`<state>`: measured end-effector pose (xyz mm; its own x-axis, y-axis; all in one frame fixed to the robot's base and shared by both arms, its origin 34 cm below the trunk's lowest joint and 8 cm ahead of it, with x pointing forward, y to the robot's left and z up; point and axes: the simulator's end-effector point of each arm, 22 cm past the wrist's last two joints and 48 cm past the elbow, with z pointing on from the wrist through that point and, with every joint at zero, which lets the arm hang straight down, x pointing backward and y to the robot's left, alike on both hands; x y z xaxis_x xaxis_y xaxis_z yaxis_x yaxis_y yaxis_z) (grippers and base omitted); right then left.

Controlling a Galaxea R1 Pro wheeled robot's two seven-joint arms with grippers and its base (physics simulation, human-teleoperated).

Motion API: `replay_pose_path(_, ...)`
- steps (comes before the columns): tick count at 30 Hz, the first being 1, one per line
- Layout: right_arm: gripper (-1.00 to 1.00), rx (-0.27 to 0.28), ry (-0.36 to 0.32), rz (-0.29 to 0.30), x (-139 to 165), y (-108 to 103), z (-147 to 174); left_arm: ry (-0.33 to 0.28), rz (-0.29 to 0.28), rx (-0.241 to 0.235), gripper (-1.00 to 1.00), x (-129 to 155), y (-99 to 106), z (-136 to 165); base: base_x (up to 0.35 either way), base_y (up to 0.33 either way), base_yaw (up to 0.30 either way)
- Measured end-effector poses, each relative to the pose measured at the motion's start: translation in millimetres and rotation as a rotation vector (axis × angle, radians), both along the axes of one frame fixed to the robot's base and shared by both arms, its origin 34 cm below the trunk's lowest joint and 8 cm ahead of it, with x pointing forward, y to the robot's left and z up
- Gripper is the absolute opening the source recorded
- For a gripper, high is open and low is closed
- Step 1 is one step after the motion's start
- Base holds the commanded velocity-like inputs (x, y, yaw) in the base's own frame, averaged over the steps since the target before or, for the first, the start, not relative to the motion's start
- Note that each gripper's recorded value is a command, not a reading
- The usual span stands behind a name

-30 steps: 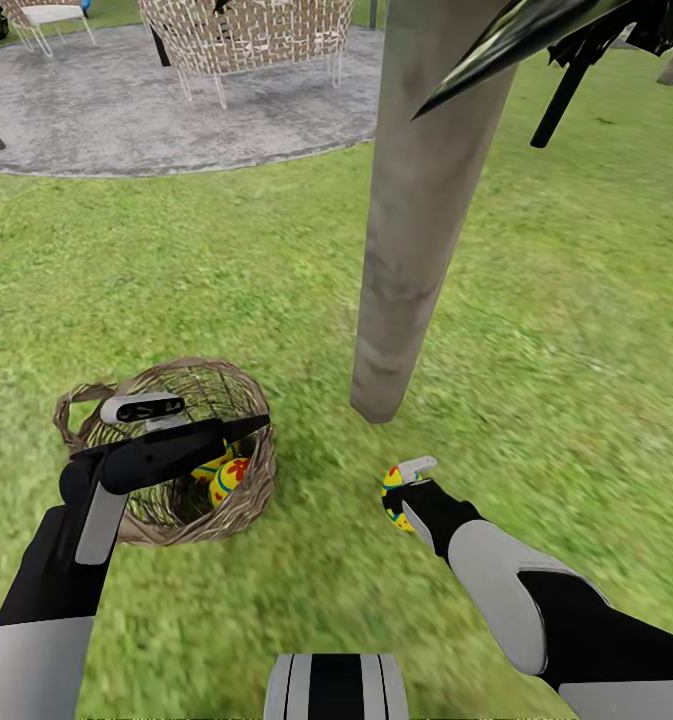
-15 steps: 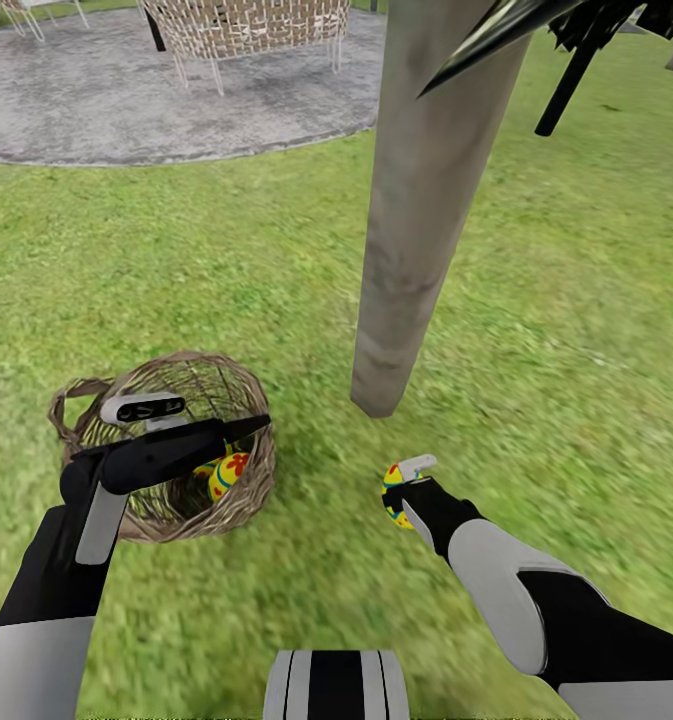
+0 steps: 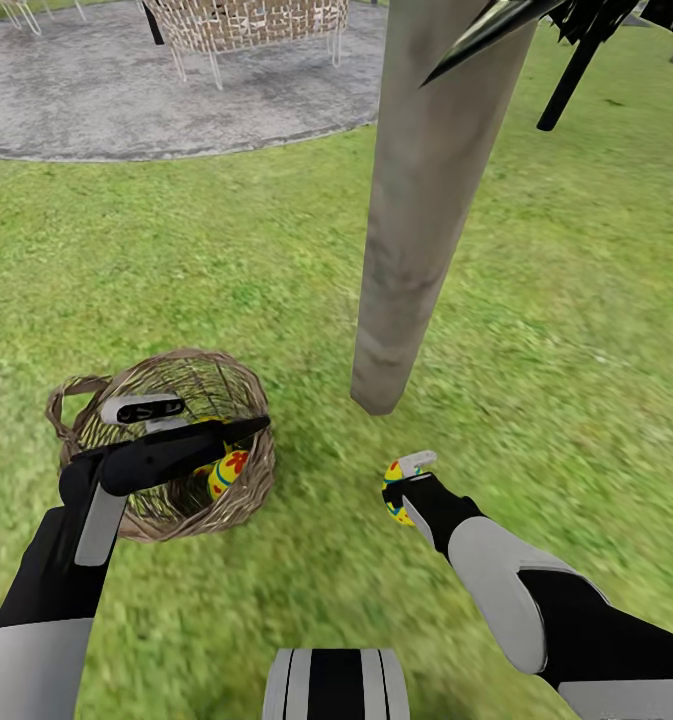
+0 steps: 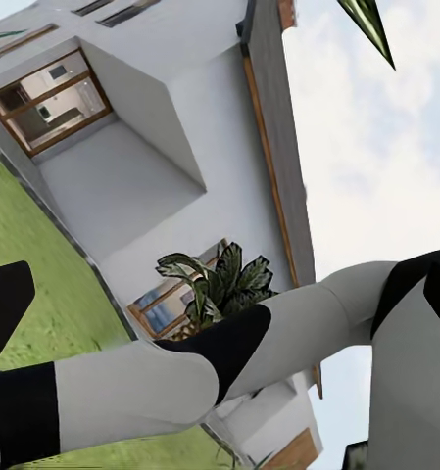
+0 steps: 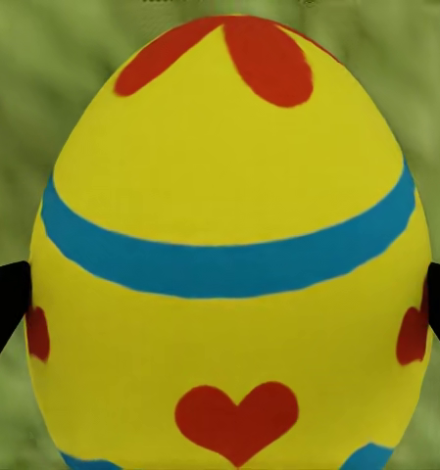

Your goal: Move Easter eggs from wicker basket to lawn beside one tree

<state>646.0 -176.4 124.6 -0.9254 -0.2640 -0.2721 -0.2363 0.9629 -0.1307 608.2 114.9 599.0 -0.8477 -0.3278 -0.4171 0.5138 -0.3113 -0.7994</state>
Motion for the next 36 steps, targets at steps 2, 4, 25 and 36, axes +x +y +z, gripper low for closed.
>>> replay_pose_path(2, -1.0, -0.001, 0.0, 0.002, 0.1, 0.0, 0.1, 0.001, 0.0, 0.0, 1.0, -0.1, 0.0, -0.2, 0.0, 0.0, 0.0)
replay_pose_path(4, -1.0, -0.001, 0.0, 0.003, 0.1, 0.0, 0.0, 0.0, 0.0, 0.0, 1.0, -0.1, 0.2, -0.2, 0.0, 0.0, 0.0)
replay_pose_path(25, 1.0, 0.004, 0.003, -0.006, -1.3, -0.2, -0.9, -0.001, 0.001, 0.001, 1.0, 0.4, 0.6, -0.1, 0.0, 0.0, 0.0)
replay_pose_path(36, 1.0, 0.001, 0.004, 0.002, -1.5, 0.5, -0.9, -0.001, 0.001, 0.001, 1.0, 0.5, 0.7, -0.1, 0.0, 0.0, 0.0)
